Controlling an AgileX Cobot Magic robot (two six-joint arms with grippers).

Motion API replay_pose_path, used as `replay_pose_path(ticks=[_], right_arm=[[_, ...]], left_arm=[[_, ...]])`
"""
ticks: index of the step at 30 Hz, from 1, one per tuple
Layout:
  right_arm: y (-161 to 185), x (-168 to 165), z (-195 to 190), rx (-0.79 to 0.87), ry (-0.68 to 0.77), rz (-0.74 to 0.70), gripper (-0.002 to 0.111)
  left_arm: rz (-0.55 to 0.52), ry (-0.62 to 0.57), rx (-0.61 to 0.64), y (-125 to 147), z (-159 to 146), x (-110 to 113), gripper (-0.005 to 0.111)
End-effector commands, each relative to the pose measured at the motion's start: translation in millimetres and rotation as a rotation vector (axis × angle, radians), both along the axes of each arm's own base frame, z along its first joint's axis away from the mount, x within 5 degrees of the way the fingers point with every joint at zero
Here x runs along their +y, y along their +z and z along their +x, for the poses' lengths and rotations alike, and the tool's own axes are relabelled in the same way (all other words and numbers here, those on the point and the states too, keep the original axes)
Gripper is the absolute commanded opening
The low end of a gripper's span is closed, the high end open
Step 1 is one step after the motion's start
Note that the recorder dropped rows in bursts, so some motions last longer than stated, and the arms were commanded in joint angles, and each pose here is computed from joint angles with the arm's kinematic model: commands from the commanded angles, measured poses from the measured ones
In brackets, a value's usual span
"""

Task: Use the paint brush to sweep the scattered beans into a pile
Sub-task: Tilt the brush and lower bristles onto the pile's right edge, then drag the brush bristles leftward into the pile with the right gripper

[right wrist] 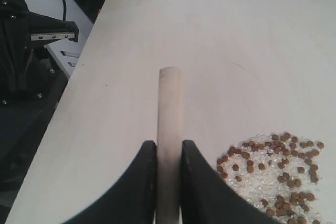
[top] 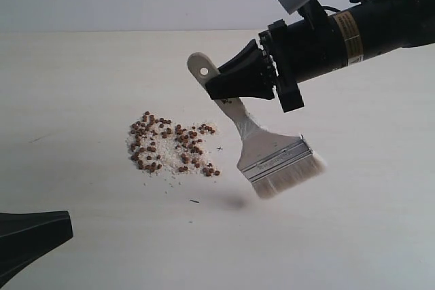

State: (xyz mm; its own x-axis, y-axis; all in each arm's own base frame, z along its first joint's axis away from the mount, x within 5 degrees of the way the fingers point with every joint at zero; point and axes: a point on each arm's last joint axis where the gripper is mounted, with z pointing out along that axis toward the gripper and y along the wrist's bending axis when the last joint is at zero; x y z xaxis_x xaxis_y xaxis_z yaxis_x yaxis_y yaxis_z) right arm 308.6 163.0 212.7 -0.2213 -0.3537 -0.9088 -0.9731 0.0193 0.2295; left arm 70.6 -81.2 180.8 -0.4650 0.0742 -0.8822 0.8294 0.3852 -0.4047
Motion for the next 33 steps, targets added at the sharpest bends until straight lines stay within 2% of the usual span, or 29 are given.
replay_pose_path(ticks=[1, 5, 8, 13, 19, 33], right_arm=[[2, 1, 3, 0.003, -0.012, 0.018, 0.000], [-2, 4, 11, -0.033, -0.052, 0.094, 0.000], [-18, 7, 21, -0.074, -0.086, 0.145, 0.000], [-49, 12, 42, -0.067, -0.101, 0.152, 0.000], [-67, 15, 54, -0.039, -0.105, 0.147, 0.000], [-52, 17, 62, 0.004, -0.124, 0.160, 0.000]], left_arm=[[-0.007, -0.003, -0.007, 0, -1, 0, 0.000], [-0.007, -0.003, -0.007, 0, -1, 0, 0.000], [-0.007, -0.003, -0.007, 0, -1, 0, 0.000], [-0.008, -0.002, -0.005, 0, -1, 0, 0.000], [-0.006, -0.003, -0.009, 0, -1, 0, 0.000], [-0.007, -0.002, -0.006, 0, -1, 0, 0.000]])
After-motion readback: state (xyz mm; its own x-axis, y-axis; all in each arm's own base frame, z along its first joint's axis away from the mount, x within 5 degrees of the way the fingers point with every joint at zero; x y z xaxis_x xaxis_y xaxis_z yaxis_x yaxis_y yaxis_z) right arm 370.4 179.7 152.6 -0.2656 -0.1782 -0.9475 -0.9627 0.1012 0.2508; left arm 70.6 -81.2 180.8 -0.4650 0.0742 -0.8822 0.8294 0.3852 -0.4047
